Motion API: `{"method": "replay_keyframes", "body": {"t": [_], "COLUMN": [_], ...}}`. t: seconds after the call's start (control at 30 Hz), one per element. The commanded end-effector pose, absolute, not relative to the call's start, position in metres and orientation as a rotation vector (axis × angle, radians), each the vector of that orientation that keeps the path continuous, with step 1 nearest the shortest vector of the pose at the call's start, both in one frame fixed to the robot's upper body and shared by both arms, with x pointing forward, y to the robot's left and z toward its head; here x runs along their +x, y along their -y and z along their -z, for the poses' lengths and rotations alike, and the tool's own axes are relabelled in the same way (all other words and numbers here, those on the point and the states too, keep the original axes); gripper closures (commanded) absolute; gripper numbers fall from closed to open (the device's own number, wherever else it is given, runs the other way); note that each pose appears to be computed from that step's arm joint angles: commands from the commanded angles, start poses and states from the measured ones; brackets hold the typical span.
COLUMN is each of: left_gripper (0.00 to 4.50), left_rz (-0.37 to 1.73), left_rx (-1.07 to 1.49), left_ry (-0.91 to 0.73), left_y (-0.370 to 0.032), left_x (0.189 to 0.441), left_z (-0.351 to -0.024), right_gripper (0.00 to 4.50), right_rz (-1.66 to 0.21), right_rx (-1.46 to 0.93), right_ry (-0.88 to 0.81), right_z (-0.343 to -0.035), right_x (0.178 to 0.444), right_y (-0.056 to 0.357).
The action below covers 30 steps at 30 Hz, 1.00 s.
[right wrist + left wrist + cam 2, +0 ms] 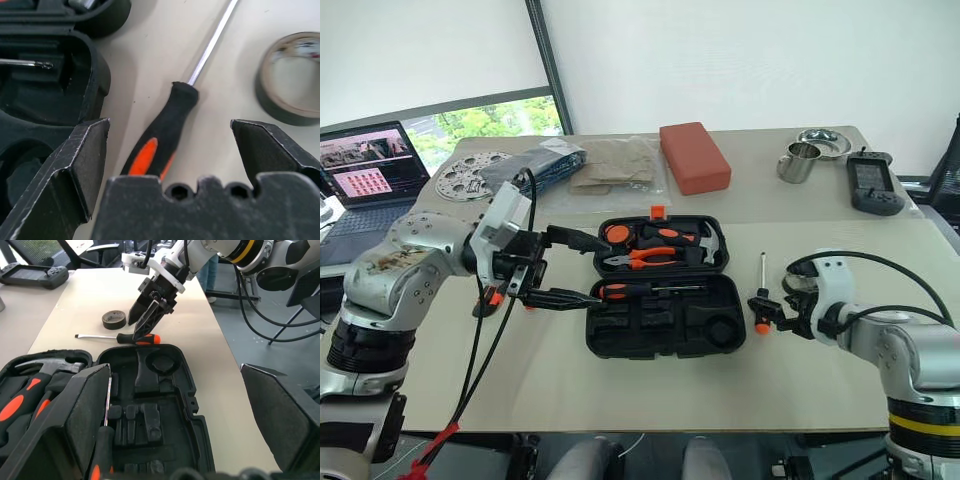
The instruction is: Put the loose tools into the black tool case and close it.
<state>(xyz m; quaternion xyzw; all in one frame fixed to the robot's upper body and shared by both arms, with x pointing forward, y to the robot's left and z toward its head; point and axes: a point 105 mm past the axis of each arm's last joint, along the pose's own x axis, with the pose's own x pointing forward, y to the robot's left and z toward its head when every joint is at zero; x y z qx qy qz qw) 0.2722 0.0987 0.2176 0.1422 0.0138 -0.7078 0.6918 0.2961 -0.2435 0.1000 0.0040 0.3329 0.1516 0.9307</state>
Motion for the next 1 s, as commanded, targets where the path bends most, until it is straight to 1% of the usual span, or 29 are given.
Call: {"method": "replay_keyframes", "body": {"t": [0.03,0.1,0.27,0.33,0.37,0.5,0.63,0.7,0.77,0.8,0.9,1.0], "left_gripper": [0.00,0.00,0.00,0.00,0.00,0.00,0.00,0.00,0.00,0.00,0.00,0.00], "left_rz": [1.572,1.566,1.562,1.562,1.561,1.546,1.547,1.542,1.520,1.511,1.485,1.450], "left_rx": [0.374,0.381,0.389,0.389,0.390,0.388,0.385,0.381,0.379,0.378,0.368,0.369], "left_ry": [0.019,0.023,0.030,0.032,0.035,0.054,0.050,0.047,0.045,0.042,0.018,-0.027], "left_y": [-0.095,-0.095,-0.095,-0.095,-0.095,-0.095,-0.095,-0.096,-0.100,-0.102,-0.112,-0.124], "left_x": [0.268,0.269,0.269,0.269,0.269,0.271,0.270,0.270,0.270,0.269,0.263,0.257], "left_z": [-0.227,-0.227,-0.229,-0.229,-0.228,-0.230,-0.228,-0.228,-0.228,-0.229,-0.229,-0.228], "right_gripper": [0.52,1.06,2.76,3.45,3.60,3.60,3.60,3.60,3.60,3.60,3.60,3.60], "right_rz": [-0.288,-0.286,-0.287,-0.275,-0.269,-0.200,-0.165,-0.174,-0.271,-0.324,-0.561,-0.769], "right_rx": [-0.094,-0.112,-0.136,-0.099,-0.070,0.032,0.024,-0.009,-0.067,-0.104,-0.321,-0.504], "right_ry": [-0.676,-0.689,-0.709,-0.701,-0.695,-0.632,-0.554,-0.473,-0.390,-0.373,-0.331,-0.288], "right_z": [-0.105,-0.103,-0.099,-0.103,-0.105,-0.123,-0.143,-0.161,-0.177,-0.181,-0.180,-0.173], "right_x": [0.303,0.304,0.302,0.302,0.303,0.306,0.310,0.316,0.320,0.319,0.311,0.311], "right_y": [0.243,0.243,0.243,0.244,0.244,0.252,0.255,0.255,0.245,0.239,0.213,0.191]}}
